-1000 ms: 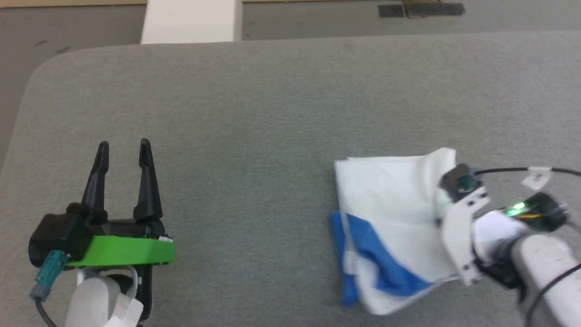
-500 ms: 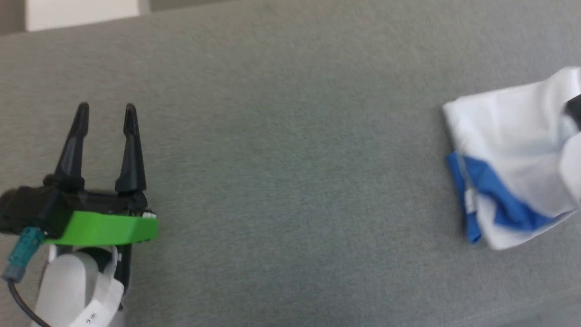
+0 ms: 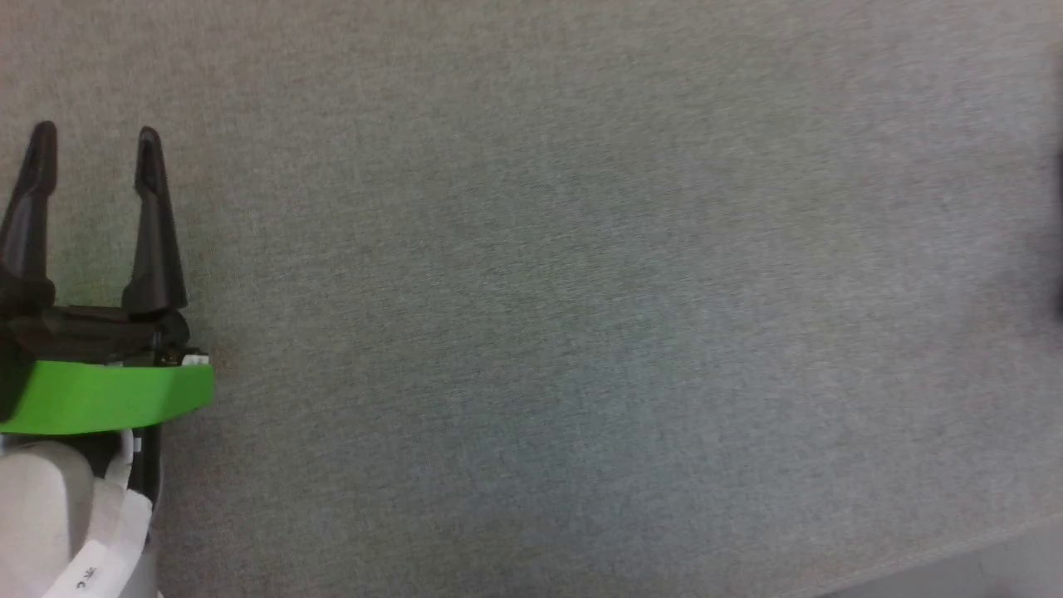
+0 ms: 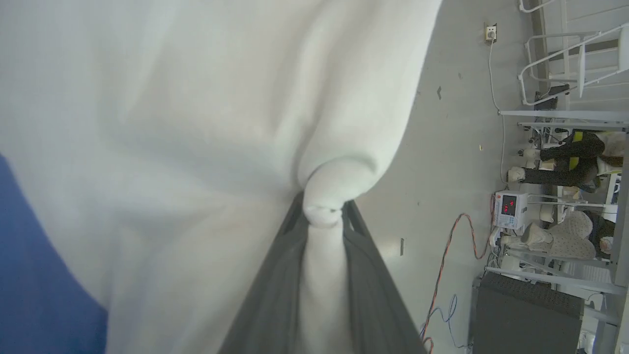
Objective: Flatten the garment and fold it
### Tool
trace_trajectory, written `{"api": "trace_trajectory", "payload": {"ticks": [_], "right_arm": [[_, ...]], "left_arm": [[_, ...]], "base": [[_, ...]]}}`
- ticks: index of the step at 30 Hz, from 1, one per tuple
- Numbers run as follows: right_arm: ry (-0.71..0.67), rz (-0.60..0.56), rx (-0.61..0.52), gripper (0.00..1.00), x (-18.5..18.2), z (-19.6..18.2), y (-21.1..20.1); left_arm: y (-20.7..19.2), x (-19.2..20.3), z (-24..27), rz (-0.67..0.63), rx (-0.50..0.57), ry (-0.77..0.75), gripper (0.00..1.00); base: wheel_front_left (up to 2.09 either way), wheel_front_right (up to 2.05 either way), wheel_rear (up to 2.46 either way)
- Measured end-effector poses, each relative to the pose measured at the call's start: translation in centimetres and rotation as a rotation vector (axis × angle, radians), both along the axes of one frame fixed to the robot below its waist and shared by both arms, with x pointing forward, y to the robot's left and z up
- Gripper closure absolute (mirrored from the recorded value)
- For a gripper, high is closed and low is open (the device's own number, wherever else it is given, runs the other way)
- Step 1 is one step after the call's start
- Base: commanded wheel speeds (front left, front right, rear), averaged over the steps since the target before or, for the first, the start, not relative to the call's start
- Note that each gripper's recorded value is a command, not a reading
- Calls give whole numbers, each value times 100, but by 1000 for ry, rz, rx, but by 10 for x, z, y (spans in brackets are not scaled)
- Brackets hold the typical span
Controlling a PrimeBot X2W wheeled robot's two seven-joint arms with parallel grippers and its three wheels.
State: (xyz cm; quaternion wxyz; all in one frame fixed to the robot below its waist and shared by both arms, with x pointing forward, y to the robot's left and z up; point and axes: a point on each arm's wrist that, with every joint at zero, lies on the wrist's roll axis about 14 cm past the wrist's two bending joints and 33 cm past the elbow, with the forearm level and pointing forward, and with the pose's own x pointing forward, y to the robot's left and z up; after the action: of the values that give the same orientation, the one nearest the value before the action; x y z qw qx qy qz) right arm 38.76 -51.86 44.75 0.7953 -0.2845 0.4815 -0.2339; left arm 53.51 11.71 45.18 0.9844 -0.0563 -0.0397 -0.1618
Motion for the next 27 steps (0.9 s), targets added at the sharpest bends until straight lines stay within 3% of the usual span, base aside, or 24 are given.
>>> {"api": "trace_trajectory", "payload": {"ticks": [1, 6, 12, 18, 27], "right_arm": [[1, -7, -4, 0, 1, -2, -3], [-51, -8, -31, 0, 14, 1, -13], [-360, 120, -62, 0, 63, 66, -5], [-699, 420, -23, 0, 116, 150, 69], [-1187, 677, 284, 0, 125, 226, 210]], "left_arm": [[2, 0, -3, 6, 4, 4, 0], [17, 1, -11, 37, 32, 21, 0], [23, -5, -3, 66, 17, 11, 0], [28, -16, 23, 125, -52, -21, 0], [45, -38, 73, 230, -105, -104, 0]], "base": [[0, 0, 0], [0, 0, 0], [0, 0, 0], [0, 0, 0], [0, 0, 0]]}}
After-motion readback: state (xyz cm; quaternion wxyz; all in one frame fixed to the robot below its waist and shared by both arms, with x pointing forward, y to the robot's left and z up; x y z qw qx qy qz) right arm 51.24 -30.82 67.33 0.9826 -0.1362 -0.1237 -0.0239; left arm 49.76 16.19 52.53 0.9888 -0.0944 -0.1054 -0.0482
